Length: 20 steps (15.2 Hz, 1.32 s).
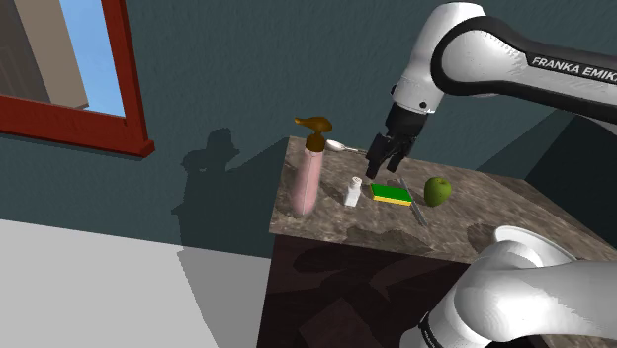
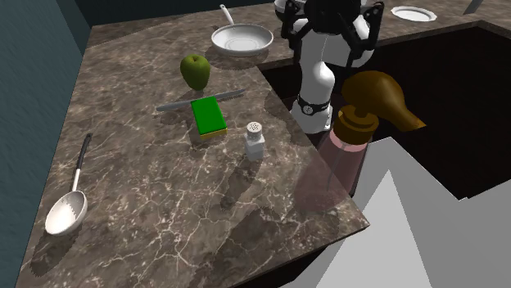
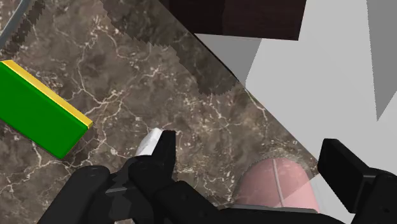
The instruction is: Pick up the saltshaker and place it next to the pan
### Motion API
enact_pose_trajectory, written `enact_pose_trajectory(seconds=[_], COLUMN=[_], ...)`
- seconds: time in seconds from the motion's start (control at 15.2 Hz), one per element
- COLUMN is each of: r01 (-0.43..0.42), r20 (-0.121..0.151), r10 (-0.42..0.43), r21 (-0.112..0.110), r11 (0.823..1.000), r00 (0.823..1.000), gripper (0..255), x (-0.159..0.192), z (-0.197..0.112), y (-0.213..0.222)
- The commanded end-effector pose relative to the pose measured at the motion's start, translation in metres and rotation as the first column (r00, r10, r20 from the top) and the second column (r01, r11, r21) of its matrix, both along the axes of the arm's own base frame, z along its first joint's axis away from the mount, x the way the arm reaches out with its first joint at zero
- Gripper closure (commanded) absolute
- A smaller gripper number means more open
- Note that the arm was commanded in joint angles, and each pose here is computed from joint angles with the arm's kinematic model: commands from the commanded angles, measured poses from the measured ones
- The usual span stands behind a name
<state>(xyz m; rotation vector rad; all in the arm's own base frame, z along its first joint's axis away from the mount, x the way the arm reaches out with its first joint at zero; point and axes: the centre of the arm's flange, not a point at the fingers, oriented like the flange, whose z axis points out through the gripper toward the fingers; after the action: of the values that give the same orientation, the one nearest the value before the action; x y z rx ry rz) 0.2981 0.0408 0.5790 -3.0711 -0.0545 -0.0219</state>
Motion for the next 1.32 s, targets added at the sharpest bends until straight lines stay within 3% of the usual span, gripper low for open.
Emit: enact_pose_trajectory(seconds=[0.0, 0.79, 1.25], r01=[0.000, -0.037, -0.038], r20=[0.000, -0.023, -0.024], r10=[0.000, 0.038, 0.039], r21=[0.000, 0.033, 0.034], r11=[1.000, 0.999, 0.999], r00=[1.000, 0.999, 0.999], gripper=[0, 0, 0], x=[0.000, 0.114, 0.117], z=[0.000, -0.077, -0.111], y=[0.000, -0.089, -0.088])
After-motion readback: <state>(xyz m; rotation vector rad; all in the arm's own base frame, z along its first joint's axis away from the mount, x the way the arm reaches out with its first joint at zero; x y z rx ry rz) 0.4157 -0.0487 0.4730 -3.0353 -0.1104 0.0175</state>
